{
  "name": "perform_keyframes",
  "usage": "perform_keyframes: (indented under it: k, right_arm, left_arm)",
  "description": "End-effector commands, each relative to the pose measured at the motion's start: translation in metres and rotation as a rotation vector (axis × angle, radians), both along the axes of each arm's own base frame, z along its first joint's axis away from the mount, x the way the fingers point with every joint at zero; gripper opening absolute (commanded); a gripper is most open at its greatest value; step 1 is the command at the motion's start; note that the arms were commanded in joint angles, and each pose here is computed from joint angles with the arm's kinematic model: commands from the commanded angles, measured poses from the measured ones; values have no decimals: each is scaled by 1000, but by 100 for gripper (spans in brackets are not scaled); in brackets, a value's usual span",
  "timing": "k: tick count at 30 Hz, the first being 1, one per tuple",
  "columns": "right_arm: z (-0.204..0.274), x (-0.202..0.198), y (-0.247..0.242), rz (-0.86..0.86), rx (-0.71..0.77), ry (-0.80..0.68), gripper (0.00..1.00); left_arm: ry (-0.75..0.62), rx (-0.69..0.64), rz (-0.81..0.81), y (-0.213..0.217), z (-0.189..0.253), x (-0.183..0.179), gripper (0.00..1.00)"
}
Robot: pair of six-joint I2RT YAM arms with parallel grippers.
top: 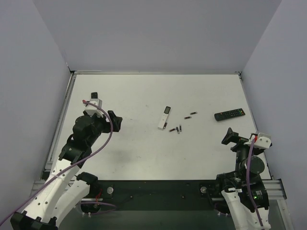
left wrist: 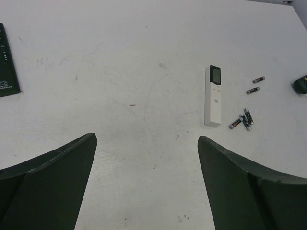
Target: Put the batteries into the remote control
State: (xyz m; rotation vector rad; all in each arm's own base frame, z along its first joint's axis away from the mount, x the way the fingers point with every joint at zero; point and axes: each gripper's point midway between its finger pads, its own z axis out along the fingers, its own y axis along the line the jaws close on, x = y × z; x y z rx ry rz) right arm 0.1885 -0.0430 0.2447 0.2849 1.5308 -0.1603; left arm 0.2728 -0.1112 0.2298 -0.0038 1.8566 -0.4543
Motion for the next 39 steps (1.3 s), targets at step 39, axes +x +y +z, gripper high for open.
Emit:
perform_keyframes:
  k: [39]
  right_arm:
    - [27,-16,0,17,16,-160,100]
  left_arm:
    - [443,396,-214,-238,-137,143,90]
